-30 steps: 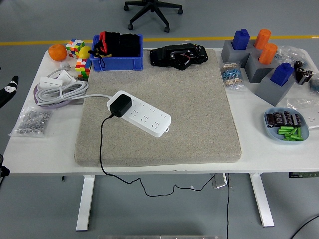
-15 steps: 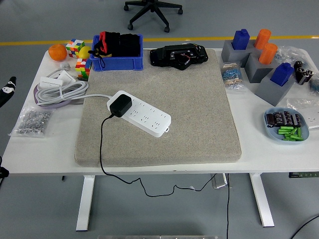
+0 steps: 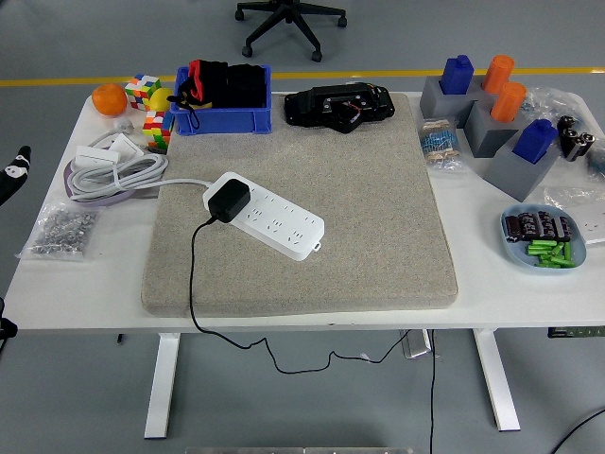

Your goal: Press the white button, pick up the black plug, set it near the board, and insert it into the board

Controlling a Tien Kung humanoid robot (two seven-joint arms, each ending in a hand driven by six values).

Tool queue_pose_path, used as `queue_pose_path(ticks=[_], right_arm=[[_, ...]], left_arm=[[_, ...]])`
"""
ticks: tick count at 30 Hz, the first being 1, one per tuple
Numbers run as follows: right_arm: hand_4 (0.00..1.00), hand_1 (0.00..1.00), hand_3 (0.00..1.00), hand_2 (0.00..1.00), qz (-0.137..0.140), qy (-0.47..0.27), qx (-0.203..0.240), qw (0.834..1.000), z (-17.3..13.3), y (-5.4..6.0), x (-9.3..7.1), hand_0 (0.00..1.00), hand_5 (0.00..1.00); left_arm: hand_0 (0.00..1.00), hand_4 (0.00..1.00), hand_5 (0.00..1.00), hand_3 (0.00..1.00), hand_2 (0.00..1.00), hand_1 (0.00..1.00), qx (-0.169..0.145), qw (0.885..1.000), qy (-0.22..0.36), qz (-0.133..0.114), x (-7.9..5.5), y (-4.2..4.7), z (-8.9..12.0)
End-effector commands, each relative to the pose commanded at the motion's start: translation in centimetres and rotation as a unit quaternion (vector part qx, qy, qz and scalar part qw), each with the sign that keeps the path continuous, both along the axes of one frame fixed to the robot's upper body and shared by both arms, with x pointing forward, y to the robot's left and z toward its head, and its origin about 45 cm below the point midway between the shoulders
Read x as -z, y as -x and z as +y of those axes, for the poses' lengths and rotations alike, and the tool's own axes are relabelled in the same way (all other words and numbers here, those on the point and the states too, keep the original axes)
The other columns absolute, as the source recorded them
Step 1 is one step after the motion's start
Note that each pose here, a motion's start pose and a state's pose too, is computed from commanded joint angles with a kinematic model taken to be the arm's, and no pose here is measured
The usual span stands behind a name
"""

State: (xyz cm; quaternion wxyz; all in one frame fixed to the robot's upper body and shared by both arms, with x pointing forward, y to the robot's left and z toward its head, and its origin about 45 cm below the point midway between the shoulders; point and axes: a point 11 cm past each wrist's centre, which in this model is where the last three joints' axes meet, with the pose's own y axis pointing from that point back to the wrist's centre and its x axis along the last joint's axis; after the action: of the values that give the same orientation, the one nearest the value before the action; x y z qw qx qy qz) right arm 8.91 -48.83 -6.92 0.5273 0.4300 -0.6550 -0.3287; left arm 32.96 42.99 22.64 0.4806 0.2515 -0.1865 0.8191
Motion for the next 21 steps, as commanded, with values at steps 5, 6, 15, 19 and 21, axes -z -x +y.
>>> queue_pose_path(ticks=[5, 6, 15, 19, 21], right_arm=[[0.643, 0.535, 0.509, 0.550, 0.001, 0.000, 0.000, 1.000, 0.05, 0.05, 0.04, 0.580, 0.387], [0.643, 0.535, 0.509, 0.550, 0.001, 0.000, 0.000, 1.000, 0.05, 0.05, 0.04, 0.580, 0.387], [0.643, 0.535, 0.509, 0.551, 0.001, 0.000, -0.001, 1.000, 0.00, 0.05, 0.01, 0.579, 0.387], [0.643, 0.534, 0.505, 0.550, 0.001, 0.000, -0.001, 1.000, 0.01, 0.09, 0.02, 0.579, 0.385], [0.643, 0.534, 0.505, 0.550, 0.002, 0.000, -0.001, 1.000, 0.03, 0.10, 0.03, 0.579, 0.385]], left_arm=[[0.814, 0.760, 0.380, 0.737, 0.786, 0.840, 0.004, 1.000, 0.000, -0.002, -0.09, -0.10, -0.23], [0.814, 0.760, 0.380, 0.737, 0.786, 0.840, 0.004, 1.000, 0.000, -0.002, -0.11, -0.12, -0.27], [0.814, 0.760, 0.384, 0.737, 0.786, 0.839, 0.006, 1.000, 0.001, -0.002, -0.06, -0.13, -0.40], [0.814, 0.762, 0.381, 0.737, 0.786, 0.839, 0.007, 1.000, 0.001, -0.002, -0.12, -0.16, -0.47], [0.814, 0.762, 0.381, 0.737, 0.786, 0.839, 0.007, 1.000, 0.001, -0.002, -0.11, -0.16, -0.49]])
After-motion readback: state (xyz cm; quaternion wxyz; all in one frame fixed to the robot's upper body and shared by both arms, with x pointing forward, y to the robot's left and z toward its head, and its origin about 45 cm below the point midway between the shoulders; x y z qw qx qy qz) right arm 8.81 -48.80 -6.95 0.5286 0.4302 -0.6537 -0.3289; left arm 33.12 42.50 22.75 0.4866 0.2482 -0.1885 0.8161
